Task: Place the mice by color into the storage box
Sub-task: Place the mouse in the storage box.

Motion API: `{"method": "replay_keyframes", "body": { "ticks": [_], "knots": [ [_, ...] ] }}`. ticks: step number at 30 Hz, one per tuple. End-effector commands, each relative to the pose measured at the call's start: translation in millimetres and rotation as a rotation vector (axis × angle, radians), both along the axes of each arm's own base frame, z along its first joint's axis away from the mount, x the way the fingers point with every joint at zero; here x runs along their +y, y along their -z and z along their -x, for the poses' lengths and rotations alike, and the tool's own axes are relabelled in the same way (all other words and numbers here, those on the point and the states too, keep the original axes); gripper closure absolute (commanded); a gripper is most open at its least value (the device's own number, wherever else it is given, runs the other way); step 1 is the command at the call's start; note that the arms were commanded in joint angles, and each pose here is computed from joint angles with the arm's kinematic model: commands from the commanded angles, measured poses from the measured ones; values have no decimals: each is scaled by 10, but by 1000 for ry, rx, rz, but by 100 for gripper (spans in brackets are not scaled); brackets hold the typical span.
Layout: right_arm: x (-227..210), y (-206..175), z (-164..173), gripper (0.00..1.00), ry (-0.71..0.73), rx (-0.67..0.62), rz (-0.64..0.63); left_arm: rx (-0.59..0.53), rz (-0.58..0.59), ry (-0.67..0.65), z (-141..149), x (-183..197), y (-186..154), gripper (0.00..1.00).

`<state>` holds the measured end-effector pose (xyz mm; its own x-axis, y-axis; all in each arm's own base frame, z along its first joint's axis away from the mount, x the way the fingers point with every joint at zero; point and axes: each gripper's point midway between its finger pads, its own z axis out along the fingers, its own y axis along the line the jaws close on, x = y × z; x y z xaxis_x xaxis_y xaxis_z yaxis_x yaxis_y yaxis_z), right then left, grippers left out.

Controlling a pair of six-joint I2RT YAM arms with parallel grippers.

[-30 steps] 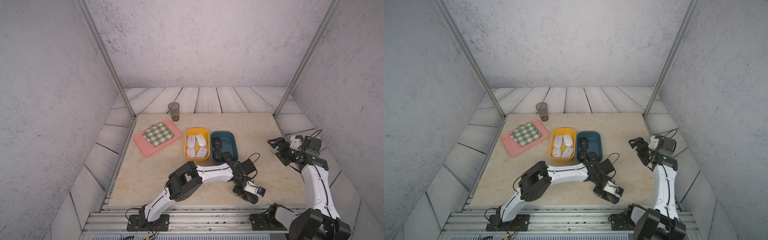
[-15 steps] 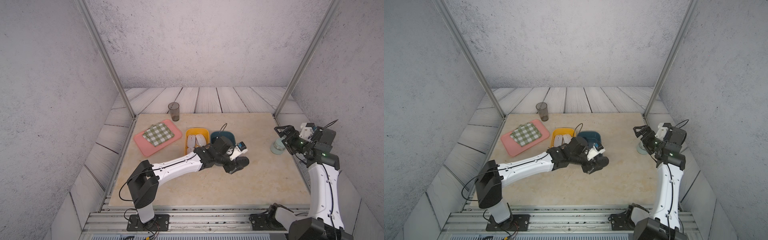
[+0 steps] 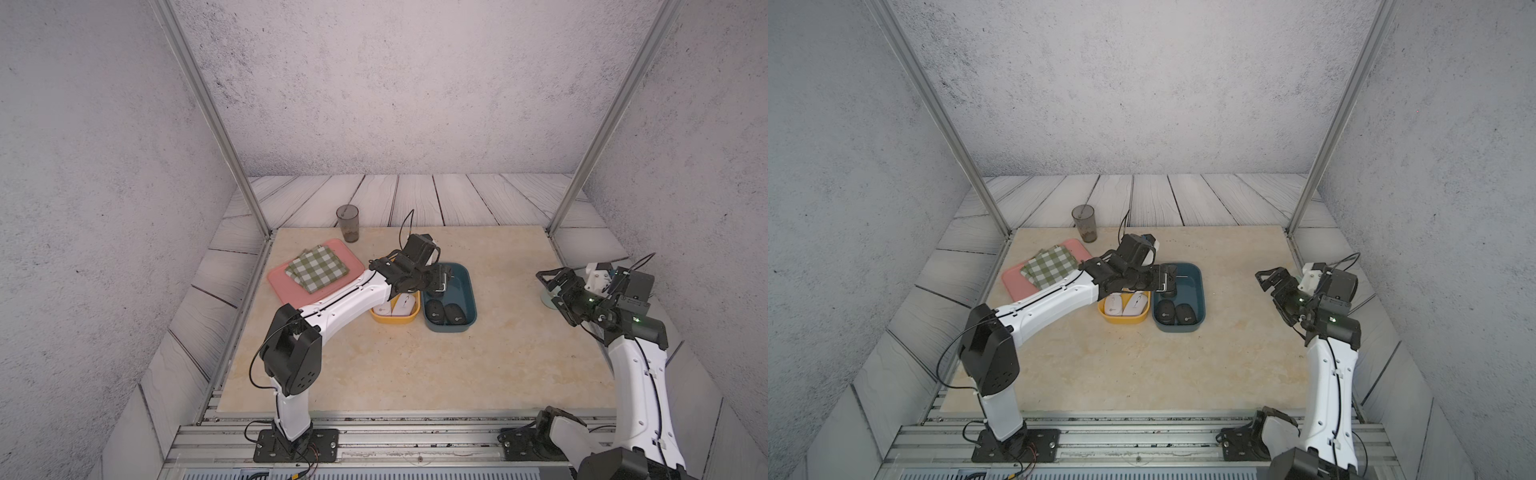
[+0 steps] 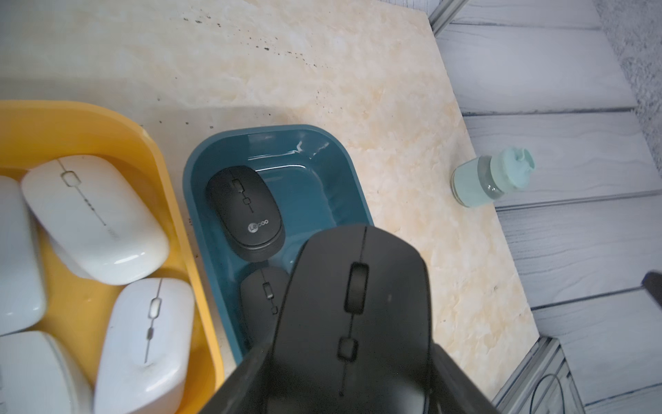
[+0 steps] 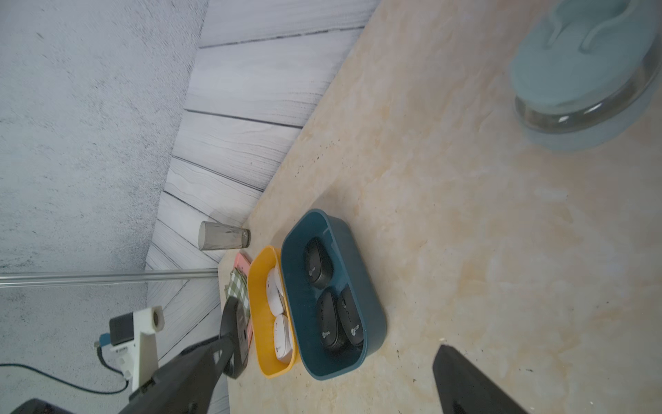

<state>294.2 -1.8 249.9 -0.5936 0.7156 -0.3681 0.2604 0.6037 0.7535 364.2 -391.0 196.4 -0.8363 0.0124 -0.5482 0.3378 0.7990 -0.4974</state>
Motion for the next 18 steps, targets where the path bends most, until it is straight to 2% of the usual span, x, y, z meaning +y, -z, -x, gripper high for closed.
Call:
{"method": "replay_keyframes", "body": {
  "ticks": [1, 6, 10, 18],
  "knots": [
    [135, 266, 92, 1, -68, 77, 21, 89, -24, -87, -97, -39, 256, 46],
    [344, 648, 188, 1, -179, 179, 43, 130, -69, -128, -271, -153, 580, 48],
    [558, 962, 285, 1, -290, 256, 97, 111, -95, -137, -395, -286, 720, 48],
    [587, 1343, 382, 1, -339, 315, 153, 83, -137, -134, -523, -476, 937, 49]
  ]
}}
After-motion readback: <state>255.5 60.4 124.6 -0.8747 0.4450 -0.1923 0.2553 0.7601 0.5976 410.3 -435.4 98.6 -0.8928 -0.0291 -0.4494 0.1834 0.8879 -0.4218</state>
